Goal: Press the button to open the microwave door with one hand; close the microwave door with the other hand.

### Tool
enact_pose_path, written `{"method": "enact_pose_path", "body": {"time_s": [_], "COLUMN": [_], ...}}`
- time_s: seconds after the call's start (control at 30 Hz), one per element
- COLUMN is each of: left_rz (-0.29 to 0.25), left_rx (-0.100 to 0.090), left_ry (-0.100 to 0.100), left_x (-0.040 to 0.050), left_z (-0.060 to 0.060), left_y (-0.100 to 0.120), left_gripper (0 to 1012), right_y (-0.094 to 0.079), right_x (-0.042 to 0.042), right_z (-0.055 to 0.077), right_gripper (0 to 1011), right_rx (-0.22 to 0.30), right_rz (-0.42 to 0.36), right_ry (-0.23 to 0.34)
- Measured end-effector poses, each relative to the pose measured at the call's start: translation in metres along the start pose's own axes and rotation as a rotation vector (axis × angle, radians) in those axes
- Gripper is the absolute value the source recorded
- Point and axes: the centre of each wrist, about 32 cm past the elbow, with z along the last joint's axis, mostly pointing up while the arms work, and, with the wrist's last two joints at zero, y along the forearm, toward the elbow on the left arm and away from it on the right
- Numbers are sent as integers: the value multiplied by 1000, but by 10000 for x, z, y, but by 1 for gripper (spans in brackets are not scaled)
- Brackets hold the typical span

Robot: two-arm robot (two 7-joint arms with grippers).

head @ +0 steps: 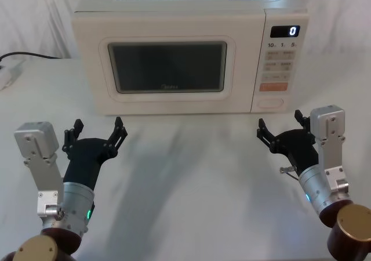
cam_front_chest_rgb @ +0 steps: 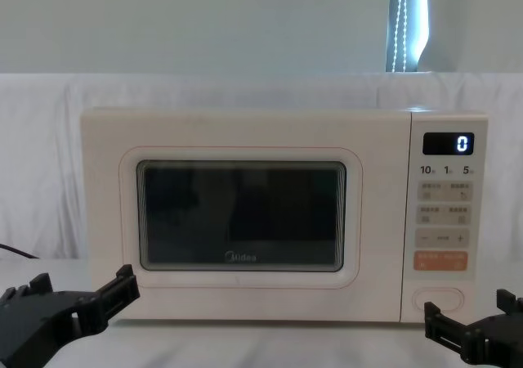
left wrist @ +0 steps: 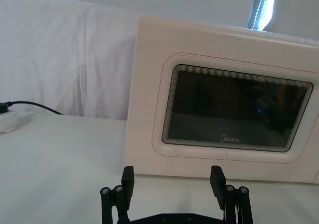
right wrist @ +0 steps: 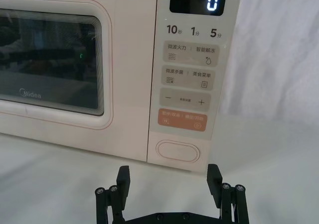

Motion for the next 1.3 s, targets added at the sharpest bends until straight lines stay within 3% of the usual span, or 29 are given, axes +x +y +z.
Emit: {"method": "enact_pose_path", "body": {"time_s": [1.3], "left_rz": [0], "left_rx": [0], "left_ry": [0], "left_x": [0], "left_z": [0], "left_y": [0], "left_gripper": [1001], "right_y": [0], "right_x": [0], "right_z": [0], "right_gripper": [1002], "right_rx": [0], "right_rz": [0], "right_ry": [0]}}
